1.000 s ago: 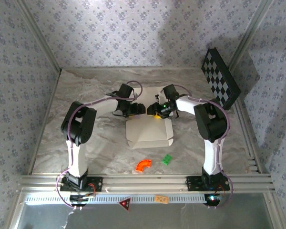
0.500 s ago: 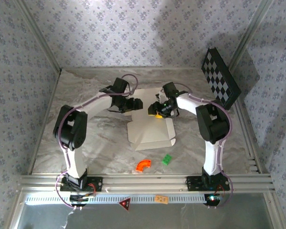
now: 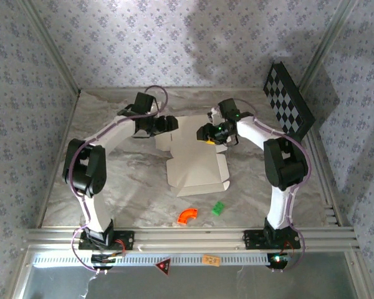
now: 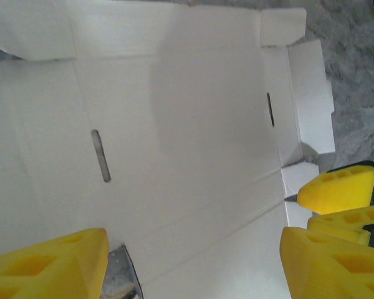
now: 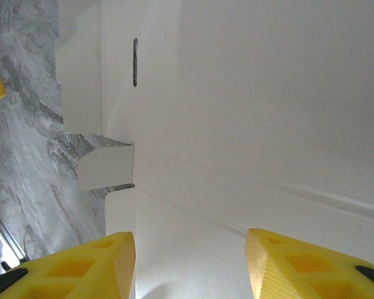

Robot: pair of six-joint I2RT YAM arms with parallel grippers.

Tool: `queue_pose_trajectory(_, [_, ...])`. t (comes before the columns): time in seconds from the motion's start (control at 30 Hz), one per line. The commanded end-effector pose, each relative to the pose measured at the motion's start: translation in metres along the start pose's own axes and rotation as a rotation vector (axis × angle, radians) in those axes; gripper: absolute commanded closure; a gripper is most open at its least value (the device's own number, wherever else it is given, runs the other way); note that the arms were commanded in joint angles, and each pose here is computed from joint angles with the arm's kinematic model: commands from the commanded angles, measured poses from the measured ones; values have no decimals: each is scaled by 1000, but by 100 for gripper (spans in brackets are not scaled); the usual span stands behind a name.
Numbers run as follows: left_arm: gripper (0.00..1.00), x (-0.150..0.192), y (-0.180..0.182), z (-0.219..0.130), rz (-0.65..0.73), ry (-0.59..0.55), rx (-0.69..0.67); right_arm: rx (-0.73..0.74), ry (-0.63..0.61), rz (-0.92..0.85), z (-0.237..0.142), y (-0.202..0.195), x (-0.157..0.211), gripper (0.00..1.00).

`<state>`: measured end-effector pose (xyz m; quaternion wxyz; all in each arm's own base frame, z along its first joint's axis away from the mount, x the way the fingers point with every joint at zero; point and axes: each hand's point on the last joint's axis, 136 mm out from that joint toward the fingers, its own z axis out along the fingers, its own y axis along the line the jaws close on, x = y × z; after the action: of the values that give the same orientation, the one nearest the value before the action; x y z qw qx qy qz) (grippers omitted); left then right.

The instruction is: Fold the paper box

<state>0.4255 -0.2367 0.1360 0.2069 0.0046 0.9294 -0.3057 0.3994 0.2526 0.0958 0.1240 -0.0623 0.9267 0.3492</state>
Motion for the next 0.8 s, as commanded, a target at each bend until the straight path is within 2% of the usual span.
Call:
queue_pose_trajectory(0.0, [27, -40, 7, -4, -38, -87, 8, -27, -55, 41, 4, 1, -24, 49])
queue_pose_trajectory(0.1, [28, -59, 23, 3, -127, -99, 14, -81, -80, 90, 11, 7, -38, 49])
queue_pose_trajectory(0.47, [28, -71, 41, 14, -184, -91, -17, -104, -125, 105, 33, 14, -67, 48])
queue_pose_trajectory(0.77, [28, -77, 35, 25, -135, -115, 58, -140, -135, 68, 57, 11, -85, 48])
